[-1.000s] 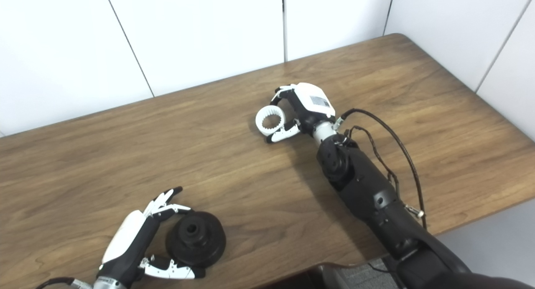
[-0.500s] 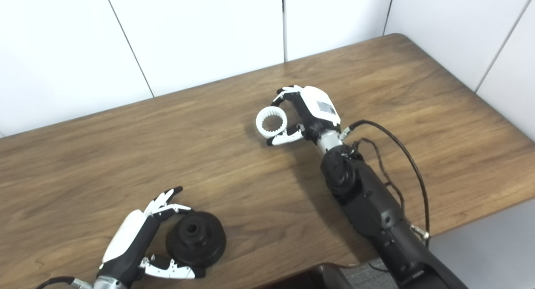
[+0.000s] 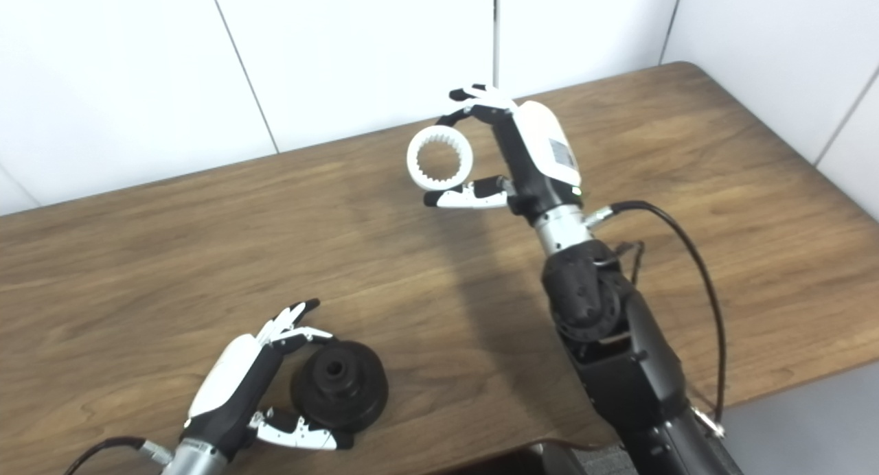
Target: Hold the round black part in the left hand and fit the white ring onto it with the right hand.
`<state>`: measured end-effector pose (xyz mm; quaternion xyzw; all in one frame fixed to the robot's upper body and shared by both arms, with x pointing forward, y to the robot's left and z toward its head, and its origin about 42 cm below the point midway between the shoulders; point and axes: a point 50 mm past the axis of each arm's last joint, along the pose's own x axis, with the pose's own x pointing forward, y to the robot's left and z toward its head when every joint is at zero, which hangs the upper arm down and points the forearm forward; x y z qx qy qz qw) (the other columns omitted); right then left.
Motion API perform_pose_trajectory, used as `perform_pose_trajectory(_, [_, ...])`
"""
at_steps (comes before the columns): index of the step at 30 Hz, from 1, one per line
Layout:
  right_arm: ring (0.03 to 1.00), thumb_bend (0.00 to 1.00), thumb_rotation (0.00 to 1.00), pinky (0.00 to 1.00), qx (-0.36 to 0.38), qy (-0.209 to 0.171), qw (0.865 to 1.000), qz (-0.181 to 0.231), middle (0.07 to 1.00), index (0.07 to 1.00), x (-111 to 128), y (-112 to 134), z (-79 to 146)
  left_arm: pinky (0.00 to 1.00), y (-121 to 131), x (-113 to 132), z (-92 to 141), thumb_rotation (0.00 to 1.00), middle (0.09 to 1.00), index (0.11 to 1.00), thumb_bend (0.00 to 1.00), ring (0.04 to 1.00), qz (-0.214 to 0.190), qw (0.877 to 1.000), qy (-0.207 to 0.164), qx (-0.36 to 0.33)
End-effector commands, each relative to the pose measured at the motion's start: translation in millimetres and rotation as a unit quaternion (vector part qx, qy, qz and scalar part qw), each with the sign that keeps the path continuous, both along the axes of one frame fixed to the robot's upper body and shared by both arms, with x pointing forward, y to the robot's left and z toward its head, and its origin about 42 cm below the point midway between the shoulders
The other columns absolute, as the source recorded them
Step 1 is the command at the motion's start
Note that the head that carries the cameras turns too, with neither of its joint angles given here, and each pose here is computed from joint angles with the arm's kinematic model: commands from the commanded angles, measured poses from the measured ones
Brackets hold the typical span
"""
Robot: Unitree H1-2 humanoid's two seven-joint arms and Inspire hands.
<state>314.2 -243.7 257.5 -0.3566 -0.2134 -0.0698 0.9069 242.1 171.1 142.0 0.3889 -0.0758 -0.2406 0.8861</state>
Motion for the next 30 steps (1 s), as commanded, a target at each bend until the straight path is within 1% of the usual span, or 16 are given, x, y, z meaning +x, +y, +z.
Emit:
perform_pose_trajectory(1, [0.902,0.51,0.14,0.86,0.015,-0.028,0.999,0.020,0.808,0.483,-6.0,3.1,17.6,1.00,-6.1,5.3,11.4,0.19,0.981,0.588,0.95,1.000,0.002,1.000,-0.029,0.001])
perform_pose_trajectory(4, [0.905,0.52,0.14,0.89,0.023,-0.023,0.999,0.039,0.808,0.483,-16.3,5.3,18.9,1.00,-10.6,5.7,12.1,0.18,0.981,0.588,0.96,1.000,0.003,1.000,-0.028,0.000])
perform_pose_trajectory(7, [0.895,0.52,0.14,0.85,0.025,-0.018,0.998,0.058,0.803,0.482,-27.5,7.9,18.4,1.00,-16.1,6.7,12.0,0.19,0.983,0.590,0.96,1.000,0.003,1.000,-0.027,-0.001])
perform_pose_trajectory(10, [0.899,0.52,0.14,0.86,0.029,-0.006,0.996,0.079,0.802,0.483,-38.7,11.0,17.2,1.00,-21.0,8.6,11.5,0.21,0.979,0.585,0.96,1.000,0.005,1.000,-0.030,0.000])
perform_pose_trajectory(12, [0.890,0.52,0.14,0.85,0.027,0.003,0.995,0.091,0.801,0.483,-45.2,12.5,16.5,1.00,-24.1,9.6,11.1,0.23,0.975,0.582,0.97,1.000,0.008,0.999,-0.032,0.001])
perform_pose_trajectory(17, [0.875,0.52,0.14,0.80,0.022,0.031,0.991,0.127,0.796,0.483,-65.5,18.4,5.3,1.00,-31.2,11.4,11.5,0.25,0.977,0.579,0.98,1.000,0.009,0.999,-0.035,0.003])
perform_pose_trajectory(19, [0.883,0.52,0.14,0.82,0.021,0.039,0.989,0.139,0.798,0.484,-71.5,20.6,0.5,1.00,-32.4,12.2,12.4,0.26,0.978,0.577,0.98,1.000,0.008,0.999,-0.037,0.004])
perform_pose_trajectory(20, [0.885,0.52,0.15,0.86,0.019,0.043,0.988,0.146,0.799,0.484,-74.3,21.8,-1.7,1.00,-32.8,12.7,12.9,0.26,0.980,0.577,0.98,1.000,0.008,0.999,-0.038,0.004])
perform_pose_trajectory(22, [0.888,0.52,0.15,0.89,0.015,0.050,0.986,0.161,0.799,0.484,-78.1,24.2,-5.0,1.00,-33.1,13.4,13.2,0.26,0.981,0.578,0.98,1.000,0.008,0.999,-0.038,0.005])
perform_pose_trajectory(23, [0.896,0.52,0.15,0.92,0.012,0.055,0.984,0.168,0.803,0.484,-79.8,25.9,-6.3,1.00,-33.2,13.5,13.1,0.27,0.982,0.578,0.98,1.000,0.008,0.999,-0.038,0.004])
perform_pose_trajectory(24, [0.897,0.52,0.15,0.92,0.008,0.061,0.982,0.176,0.804,0.484,-81.4,27.7,-7.7,1.00,-33.3,13.6,13.2,0.27,0.983,0.578,0.98,1.000,0.008,0.999,-0.037,0.003])
perform_pose_trajectory(30, [0.902,0.52,0.15,0.83,-0.010,0.092,0.973,0.212,0.813,0.482,-88.1,38.2,-11.7,1.00,-33.5,14.4,14.5,0.27,0.986,0.577,0.98,1.000,0.008,0.999,-0.038,0.000])
